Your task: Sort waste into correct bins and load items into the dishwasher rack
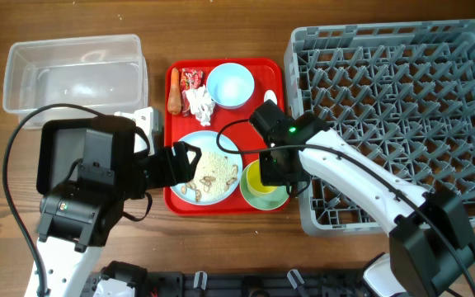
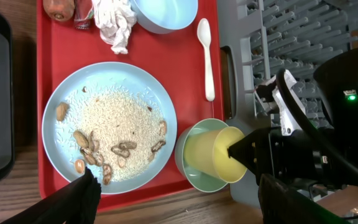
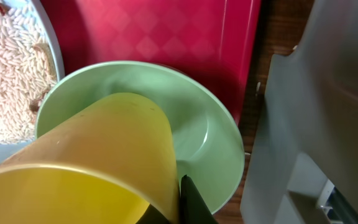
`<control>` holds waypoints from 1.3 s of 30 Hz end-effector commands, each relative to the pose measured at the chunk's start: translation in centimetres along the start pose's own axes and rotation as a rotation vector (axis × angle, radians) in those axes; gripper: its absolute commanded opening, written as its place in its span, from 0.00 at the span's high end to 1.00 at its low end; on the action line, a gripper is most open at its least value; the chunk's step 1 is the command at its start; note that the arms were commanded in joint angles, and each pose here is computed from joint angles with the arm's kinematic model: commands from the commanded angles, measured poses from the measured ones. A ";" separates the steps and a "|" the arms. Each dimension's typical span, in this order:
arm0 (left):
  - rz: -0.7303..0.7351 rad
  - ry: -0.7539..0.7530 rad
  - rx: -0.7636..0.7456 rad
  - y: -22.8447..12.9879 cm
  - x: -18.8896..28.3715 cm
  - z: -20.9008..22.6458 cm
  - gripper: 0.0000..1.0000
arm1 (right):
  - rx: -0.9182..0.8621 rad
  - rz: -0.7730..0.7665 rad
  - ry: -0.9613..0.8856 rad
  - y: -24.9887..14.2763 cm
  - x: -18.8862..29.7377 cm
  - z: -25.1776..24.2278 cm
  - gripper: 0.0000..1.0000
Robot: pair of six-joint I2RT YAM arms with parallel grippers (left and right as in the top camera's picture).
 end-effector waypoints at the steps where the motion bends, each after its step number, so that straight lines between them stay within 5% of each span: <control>1: -0.015 0.008 0.002 0.2 0.2 -0.1 0.17 | -0.028 -0.014 -0.023 0.1 -0.1 -0.2 0.94; 2: -0.009 0.009 0.004 0.2 0.1 -0.1 0.17 | -0.028 -0.018 -0.029 0.2 -0.1 -0.4 0.81; 3: 0.009 -0.004 0.006 0.1 -0.1 -0.2 0.17 | -0.030 -0.030 -0.025 0.4 0.1 -0.4 0.58; 5: 0.045 -0.016 -0.003 -0.2 -0.9 -0.6 0.18 | -0.034 -0.061 -0.005 1.0 0.9 -0.6 0.42; 18: 0.342 0.112 -0.187 -6.5 -13.7 -4.6 0.28 | -0.268 -0.608 0.178 0.5 16.9 -9.0 0.37; 24: 0.443 0.140 -0.182 -8.5 -18.2 -3.8 0.48 | -0.253 -0.565 0.168 -0.5 16.4 -9.1 0.37; 25: 0.452 0.124 -0.179 -8.7 -18.3 -4.0 0.64 | -0.253 -0.542 0.161 -0.5 15.9 -9.1 0.37; 26: 0.453 0.113 -0.177 -8.6 -18.2 -4.2 0.87 | -0.249 -0.527 0.152 -0.4 15.6 -9.1 0.37; 27: 0.443 0.104 -0.176 -8.4 -17.8 -4.6 0.96 | -0.236 -0.512 0.143 -0.3 15.2 -9.1 0.37; 33: 0.278 -0.017 -0.160 -4.6 -12.0 -7.2 0.96 | -0.187 -0.428 0.156 0.2 13.6 -8.4 0.43; 36: 0.166 -0.150 -0.110 -1.5 -6.6 -7.1 0.96 | -0.002 -0.469 0.327 1.2 14.6 -5.5 0.49; 39: 0.161 -0.456 -0.086 0.1 -1.4 -8.5 0.96 | 0.368 -0.564 0.675 1.2 18.0 -0.4 0.48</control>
Point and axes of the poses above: each gripper's point midway between its finger pads, its own x axis back along the fingers, its own z axis along the line the jaws close on, y = z × x, the point moved 4 cm from there along x, back along the fingers, and after that the axes turned 2 degrees about x, right-handed, at the moved point
